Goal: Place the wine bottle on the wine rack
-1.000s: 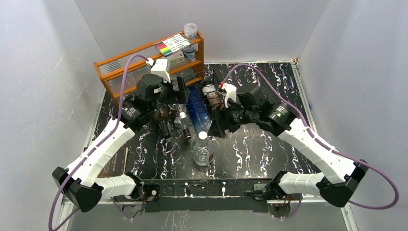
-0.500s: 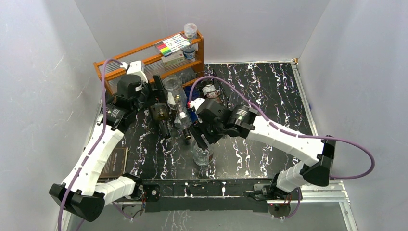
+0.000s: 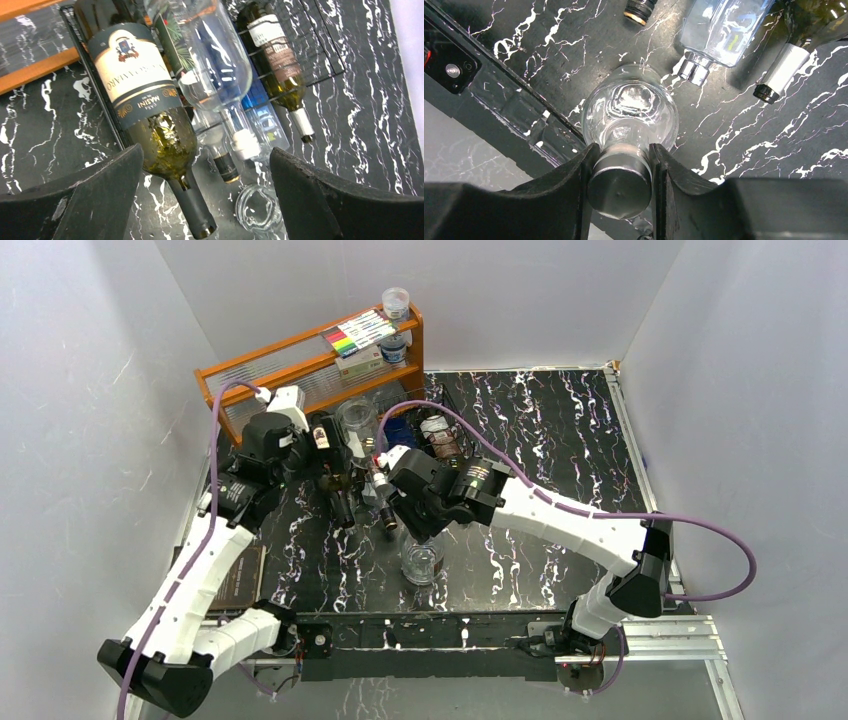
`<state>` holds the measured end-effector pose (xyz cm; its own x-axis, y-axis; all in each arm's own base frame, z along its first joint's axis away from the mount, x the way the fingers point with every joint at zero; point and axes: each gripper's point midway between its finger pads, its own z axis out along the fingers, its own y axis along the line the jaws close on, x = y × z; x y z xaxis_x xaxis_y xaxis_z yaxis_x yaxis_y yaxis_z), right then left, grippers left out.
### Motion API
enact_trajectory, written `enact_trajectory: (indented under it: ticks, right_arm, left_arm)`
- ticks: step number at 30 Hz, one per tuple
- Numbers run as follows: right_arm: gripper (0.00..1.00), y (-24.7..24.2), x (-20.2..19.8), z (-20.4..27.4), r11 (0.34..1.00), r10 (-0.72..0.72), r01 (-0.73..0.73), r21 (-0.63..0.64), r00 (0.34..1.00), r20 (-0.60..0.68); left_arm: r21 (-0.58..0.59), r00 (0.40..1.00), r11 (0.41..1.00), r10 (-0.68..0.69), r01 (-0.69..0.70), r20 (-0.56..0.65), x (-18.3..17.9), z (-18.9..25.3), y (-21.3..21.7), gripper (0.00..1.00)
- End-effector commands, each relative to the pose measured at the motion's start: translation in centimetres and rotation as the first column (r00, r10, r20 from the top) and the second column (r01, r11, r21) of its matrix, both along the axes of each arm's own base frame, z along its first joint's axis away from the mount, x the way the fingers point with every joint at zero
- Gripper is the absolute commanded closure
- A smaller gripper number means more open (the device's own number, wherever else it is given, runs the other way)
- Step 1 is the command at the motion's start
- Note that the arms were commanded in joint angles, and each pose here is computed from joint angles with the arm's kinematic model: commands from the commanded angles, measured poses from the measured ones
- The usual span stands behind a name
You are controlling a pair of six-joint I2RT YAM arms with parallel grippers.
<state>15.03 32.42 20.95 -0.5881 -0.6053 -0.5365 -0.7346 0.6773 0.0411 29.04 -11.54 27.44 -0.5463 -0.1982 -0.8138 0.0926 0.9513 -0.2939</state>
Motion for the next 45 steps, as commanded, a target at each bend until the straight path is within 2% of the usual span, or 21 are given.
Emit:
enact_trajectory:
  ticks: [1,7,9,15,21,23,27,33,37,40,45]
  right_arm:
    - [0.61,-0.7,0.7,0.1,0.999,-0.035,0.036,-0.027,0.999,0.031]
    - [0.61,-1.6,0.4,-0.3,0.998,-0.035,0.037,-0.059,0.999,0.026]
    - [0.64,-1.9,0.3,-0.5,0.997,-0.043,0.044,-0.069,0.999,0.022]
    - [1.00,-4.1,0.8,0.2,0.986,-0.157,0.160,-0.052,0.986,0.059]
    - [1.00,-8.0,2.6,2.5,0.948,-0.314,0.317,-0.008,0.943,0.113]
    - [1.00,-9.9,4.2,3.1,0.923,-0.383,0.384,0.016,0.916,0.118]
    - [1.00,-12.9,7.1,3.3,0.881,-0.473,0.471,0.049,0.871,0.130]
    - [1.00,-16.4,10.5,3.1,0.807,-0.591,0.585,0.083,0.793,0.147]
    - [1.00,-19.0,13.0,3.9,0.733,-0.677,0.671,0.114,0.702,0.220]
    - [1.00,-20.4,15.0,4.2,0.677,-0.732,0.718,0.162,0.634,0.249]
    - [1.00,-21.5,18.0,4.3,0.597,-0.802,0.745,0.299,0.561,0.204]
  left_arm:
    - [-0.040,0.995,0.994,-0.098,0.098,0.005,-1.8,0.4,-1.1,0.03]
    - [0.004,0.995,0.996,-0.087,0.087,0.049,-2.2,0.7,-0.1,0.02]
    - [0.017,0.996,0.997,-0.072,0.071,0.060,-2.1,0.7,0.3,0.02]
    - [0.020,0.996,0.997,-0.075,0.074,0.053,-2.4,-0.1,0.4,0.02]
    - [-0.002,0.986,0.987,-0.163,0.163,0.044,-3.1,-0.3,-0.9,0.02]
    - [-0.045,0.957,0.956,-0.289,0.290,0.037,-4.0,-0.2,-3.0,0.07]
    - [-0.149,0.916,0.904,-0.402,0.400,0.021,-5.0,0.3,-5.6,0.11]
    - [-0.224,0.886,0.860,-0.461,0.458,0.042,-5.8,0.9,-7.4,0.11]
    - [-0.254,0.877,0.844,-0.480,0.472,0.032,-6.0,0.4,-8.5,0.11]
    - [-0.247,0.872,0.842,-0.490,0.479,0.022,-6.2,0.0,-9.2,0.11]
    - [-0.227,0.874,0.849,-0.485,0.477,0.019,-6.4,-0.3,-10.0,0.10]
